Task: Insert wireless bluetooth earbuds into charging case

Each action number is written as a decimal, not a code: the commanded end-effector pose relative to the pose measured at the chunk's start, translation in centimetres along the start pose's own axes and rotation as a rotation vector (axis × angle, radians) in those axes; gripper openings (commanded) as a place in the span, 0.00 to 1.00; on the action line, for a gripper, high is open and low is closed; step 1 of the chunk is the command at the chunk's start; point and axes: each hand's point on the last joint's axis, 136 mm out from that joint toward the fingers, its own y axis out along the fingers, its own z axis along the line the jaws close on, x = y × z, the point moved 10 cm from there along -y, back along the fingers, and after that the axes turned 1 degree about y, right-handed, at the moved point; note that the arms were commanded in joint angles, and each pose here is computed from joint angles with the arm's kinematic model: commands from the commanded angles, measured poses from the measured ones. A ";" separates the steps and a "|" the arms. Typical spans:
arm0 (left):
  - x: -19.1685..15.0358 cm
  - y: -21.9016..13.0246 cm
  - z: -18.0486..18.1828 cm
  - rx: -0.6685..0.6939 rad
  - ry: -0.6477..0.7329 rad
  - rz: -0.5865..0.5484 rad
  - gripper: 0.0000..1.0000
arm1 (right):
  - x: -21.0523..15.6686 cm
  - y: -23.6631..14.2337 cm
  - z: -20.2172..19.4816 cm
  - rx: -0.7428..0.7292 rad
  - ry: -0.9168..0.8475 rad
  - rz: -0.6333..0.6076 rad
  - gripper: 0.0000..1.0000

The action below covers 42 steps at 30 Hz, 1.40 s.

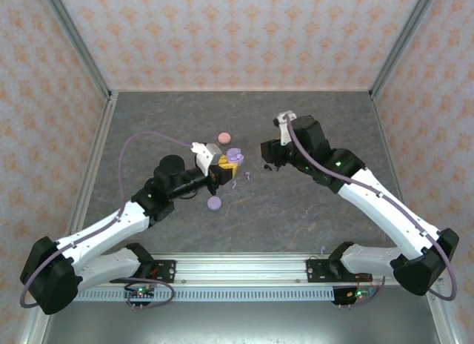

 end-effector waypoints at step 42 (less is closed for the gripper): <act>-0.4 -2.6 -0.5 0.054 0.102 -0.009 0.00 | -25.3 0.8 -11.4 -1.059 1.220 0.652 0.80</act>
